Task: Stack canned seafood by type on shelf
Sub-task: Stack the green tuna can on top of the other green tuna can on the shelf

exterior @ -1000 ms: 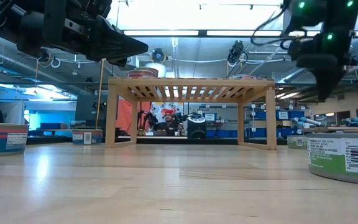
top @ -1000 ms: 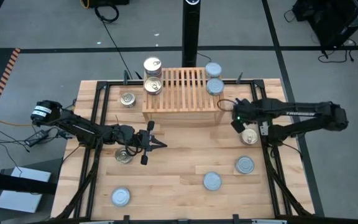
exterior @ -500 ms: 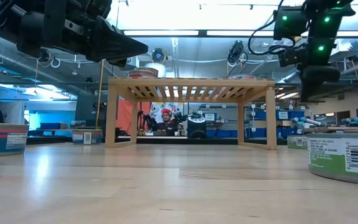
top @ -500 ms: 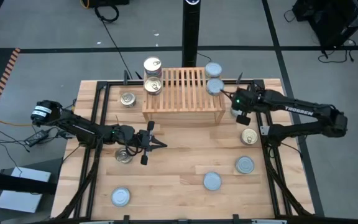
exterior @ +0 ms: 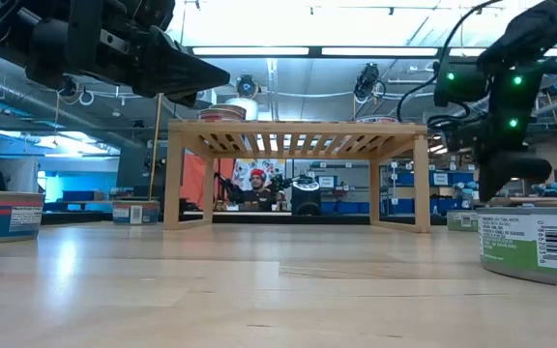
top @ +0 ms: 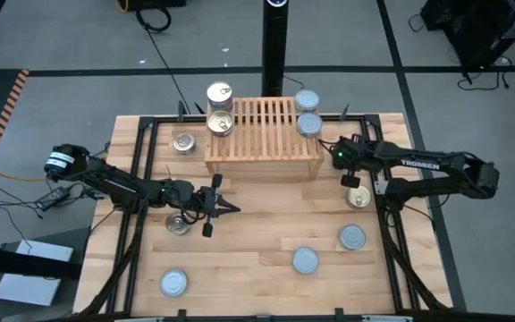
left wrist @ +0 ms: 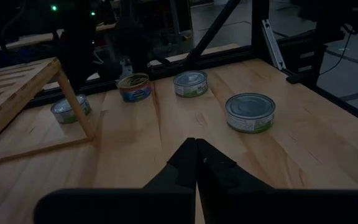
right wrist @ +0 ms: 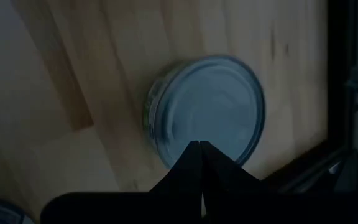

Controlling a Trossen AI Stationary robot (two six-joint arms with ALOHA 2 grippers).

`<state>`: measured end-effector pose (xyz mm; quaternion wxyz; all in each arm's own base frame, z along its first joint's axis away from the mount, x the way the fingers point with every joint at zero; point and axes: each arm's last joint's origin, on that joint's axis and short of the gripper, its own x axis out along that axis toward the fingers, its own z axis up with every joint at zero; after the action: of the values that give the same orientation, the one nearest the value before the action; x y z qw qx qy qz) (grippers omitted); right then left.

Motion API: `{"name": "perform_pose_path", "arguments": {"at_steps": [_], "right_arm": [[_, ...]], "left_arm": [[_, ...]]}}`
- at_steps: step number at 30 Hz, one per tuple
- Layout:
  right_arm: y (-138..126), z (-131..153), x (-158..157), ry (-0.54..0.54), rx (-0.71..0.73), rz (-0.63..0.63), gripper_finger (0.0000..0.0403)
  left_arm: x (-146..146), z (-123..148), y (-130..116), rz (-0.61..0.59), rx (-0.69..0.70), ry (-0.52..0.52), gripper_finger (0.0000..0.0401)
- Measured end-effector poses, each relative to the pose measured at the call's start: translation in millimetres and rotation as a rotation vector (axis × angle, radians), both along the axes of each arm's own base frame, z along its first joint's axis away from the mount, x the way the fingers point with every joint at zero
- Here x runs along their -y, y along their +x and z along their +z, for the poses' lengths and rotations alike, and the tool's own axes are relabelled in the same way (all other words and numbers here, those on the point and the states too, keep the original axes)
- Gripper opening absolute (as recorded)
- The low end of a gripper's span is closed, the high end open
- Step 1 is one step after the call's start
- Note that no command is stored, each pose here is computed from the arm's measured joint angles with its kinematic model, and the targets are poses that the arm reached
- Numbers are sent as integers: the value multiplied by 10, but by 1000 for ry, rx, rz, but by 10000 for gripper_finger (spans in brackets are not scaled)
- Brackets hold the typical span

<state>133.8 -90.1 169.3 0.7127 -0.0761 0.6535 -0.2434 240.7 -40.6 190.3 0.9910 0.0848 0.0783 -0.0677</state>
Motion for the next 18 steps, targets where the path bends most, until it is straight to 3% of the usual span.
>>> {"name": "perform_pose_path", "arguments": {"at_steps": [12,18], "right_arm": [[-117,32,180,48,41,-136,5],[-122,188,372,30,164,-217,5]], "left_arm": [[1,0,0,0,0,-1,8],[0,0,0,0,0,-1,8]]}}
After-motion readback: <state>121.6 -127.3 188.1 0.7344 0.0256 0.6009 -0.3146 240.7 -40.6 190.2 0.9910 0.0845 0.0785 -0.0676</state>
